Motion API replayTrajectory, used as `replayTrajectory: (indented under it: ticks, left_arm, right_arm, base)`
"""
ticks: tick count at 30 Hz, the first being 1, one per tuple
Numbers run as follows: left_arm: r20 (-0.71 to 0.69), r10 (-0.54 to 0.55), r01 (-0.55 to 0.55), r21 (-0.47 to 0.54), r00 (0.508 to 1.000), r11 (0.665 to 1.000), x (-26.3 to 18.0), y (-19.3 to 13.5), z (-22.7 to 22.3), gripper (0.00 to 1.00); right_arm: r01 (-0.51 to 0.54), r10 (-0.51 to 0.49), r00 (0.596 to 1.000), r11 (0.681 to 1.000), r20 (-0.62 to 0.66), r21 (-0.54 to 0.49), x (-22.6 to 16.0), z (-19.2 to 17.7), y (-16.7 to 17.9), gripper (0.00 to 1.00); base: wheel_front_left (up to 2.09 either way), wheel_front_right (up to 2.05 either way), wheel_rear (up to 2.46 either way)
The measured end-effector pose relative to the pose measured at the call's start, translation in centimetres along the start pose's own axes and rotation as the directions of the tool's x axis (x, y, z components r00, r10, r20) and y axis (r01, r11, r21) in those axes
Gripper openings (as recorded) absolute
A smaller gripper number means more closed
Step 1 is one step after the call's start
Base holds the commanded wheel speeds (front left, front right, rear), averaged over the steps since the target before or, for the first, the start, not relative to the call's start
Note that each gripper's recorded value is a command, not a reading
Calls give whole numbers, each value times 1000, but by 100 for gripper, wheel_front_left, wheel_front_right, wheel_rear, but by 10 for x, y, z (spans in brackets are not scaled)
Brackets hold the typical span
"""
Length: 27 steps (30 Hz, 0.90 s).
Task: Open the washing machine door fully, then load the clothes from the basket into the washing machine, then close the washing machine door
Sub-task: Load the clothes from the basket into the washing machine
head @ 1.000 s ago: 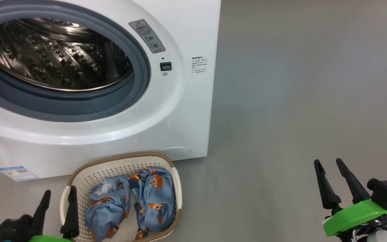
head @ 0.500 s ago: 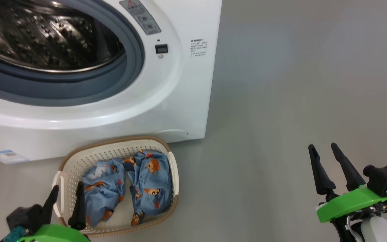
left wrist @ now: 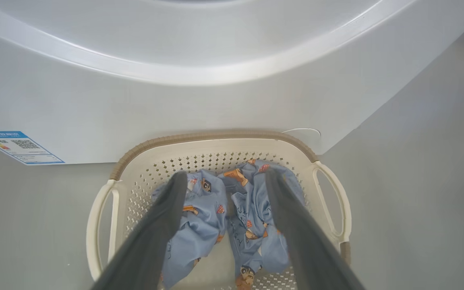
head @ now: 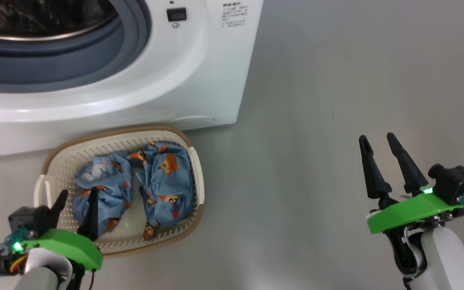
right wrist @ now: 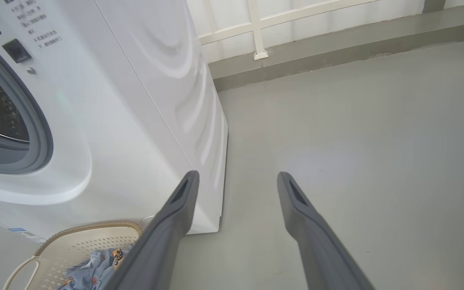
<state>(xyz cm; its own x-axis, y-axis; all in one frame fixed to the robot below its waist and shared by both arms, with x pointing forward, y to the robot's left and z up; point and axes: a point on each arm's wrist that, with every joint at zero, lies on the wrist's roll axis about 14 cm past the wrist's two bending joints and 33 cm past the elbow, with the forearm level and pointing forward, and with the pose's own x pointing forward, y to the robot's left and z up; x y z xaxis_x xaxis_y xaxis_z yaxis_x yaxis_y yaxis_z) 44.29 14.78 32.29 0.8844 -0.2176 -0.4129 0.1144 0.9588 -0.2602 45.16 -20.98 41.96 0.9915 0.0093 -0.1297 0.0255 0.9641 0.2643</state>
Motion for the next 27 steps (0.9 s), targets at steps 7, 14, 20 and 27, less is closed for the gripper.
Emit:
replayTrajectory:
  ticks: [7,14,20,27]
  left_arm:
    - [-130,-4,8,28,992,1000,28,7,-37,100]
    - [-262,-10,31,73,965,997,52,15,-73,100]
    - [-406,2,49,116,914,992,69,28,-106,100]
    - [-545,39,62,166,838,984,82,49,-139,100]
  right_arm:
    - [7,-7,1000,1000,-20,8,17,-15,-1,100]
    - [24,-23,998,1000,-50,12,27,-32,-7,100]
    - [29,-27,997,1000,-75,14,39,-49,-9,100]
    - [33,-32,995,999,-97,5,51,-65,-14,100]
  base:
    - [0,0,0]
    - [0,0,0]
    - [0,0,0]
    - [0,0,0]
